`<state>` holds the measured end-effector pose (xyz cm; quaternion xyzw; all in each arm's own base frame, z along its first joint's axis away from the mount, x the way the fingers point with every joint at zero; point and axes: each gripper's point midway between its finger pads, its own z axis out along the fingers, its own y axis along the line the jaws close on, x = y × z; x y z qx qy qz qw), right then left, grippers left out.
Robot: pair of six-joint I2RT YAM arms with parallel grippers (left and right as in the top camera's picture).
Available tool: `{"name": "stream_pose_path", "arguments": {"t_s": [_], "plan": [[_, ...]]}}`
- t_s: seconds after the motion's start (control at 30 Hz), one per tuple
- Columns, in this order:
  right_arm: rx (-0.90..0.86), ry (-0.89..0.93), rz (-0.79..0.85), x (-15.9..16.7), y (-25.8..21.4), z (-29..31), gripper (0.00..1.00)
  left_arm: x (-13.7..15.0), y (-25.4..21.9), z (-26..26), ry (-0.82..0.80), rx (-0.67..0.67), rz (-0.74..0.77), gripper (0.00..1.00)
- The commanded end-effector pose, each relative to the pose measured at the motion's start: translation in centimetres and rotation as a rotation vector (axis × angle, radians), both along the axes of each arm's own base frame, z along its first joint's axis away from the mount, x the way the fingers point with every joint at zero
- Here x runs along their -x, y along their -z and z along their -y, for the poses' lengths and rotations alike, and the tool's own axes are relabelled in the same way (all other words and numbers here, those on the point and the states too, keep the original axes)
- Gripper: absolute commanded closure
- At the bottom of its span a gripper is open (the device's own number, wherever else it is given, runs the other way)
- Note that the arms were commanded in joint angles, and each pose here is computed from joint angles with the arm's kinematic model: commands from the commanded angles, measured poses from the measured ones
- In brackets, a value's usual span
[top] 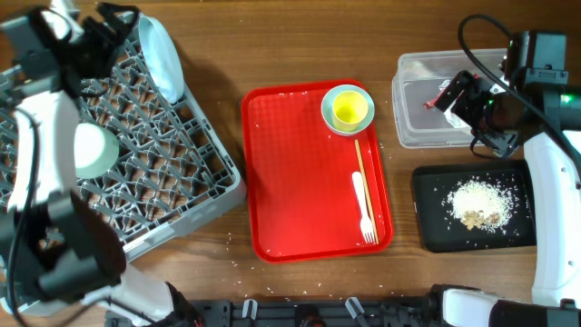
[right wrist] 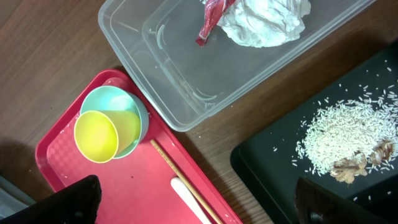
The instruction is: Sort waste into correct bins and load items into the dishwasher rack
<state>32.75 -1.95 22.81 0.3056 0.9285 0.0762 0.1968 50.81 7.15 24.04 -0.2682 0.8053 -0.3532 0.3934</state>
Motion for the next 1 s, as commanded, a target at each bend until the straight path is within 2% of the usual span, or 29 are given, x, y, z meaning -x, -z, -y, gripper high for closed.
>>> {"name": "stream_pose_path", "arguments": {"t_s": [0.0, 0.03, 0.07, 0.13, 0.2, 0.27, 0.37, 0.53, 0.57, 0.67, 0.87, 0.97], "plan": [[0.019, 0.002, 0.022, 0.0, -0.7, 0.3, 0.00, 4.1, -4.4, 2.3, 0.054, -0.062, 0.010, 0.11], [0.020, 0.001, 0.022, 0.0, -0.7, 0.3, 0.00, 7.0, -1.9, 6.5, 0.160, -0.047, -0.144, 0.18], [0.020, 0.001, 0.022, 0.0, -0.7, 0.3, 0.00, 9.2, 0.5, 10.0, 0.254, -0.051, -0.273, 0.20], [0.019, 0.002, 0.022, 0.0, -0.7, 0.3, 0.00, 11.7, 3.5, 13.4, 0.314, -0.136, -0.435, 0.21], [0.019, 0.002, 0.022, 0.0, -0.7, 0.3, 0.00, 13.4, 6.9, 16.0, 0.300, -0.379, -0.576, 0.20], [0.020, 0.001, 0.022, 0.0, -0.7, 0.3, 0.00, 14.4, 8.3, 16.4, 0.199, -0.531, -0.651, 0.19], [0.020, 0.001, 0.022, 0.0, -0.7, 0.3, 0.00, 15.6, 8.7, 15.8, 0.089, -0.632, -0.705, 0.21], [0.019, 0.002, 0.022, 0.0, -0.7, 0.3, 0.00, 17.9, 12.0, 16.2, 0.068, -0.626, -0.797, 0.29], [0.020, 0.001, 0.022, 0.0, -0.7, 0.3, 0.00, 17.6, 13.2, 16.3, 0.066, -0.620, -0.781, 0.30], [0.020, 0.001, 0.022, 0.0, -0.7, 0.3, 0.00, 17.1, 14.7, 16.3, 0.015, -0.575, -0.769, 0.44], [0.019, 0.002, 0.022, 0.0, -0.7, 0.3, 0.00, 17.8, 17.3, 16.2, 0.019, -0.581, -0.776, 0.51], [0.020, 0.001, 0.022, 0.0, -0.7, 0.3, 0.00, 18.7, 18.4, 15.8, 0.028, -0.594, -0.806, 0.60]]}}
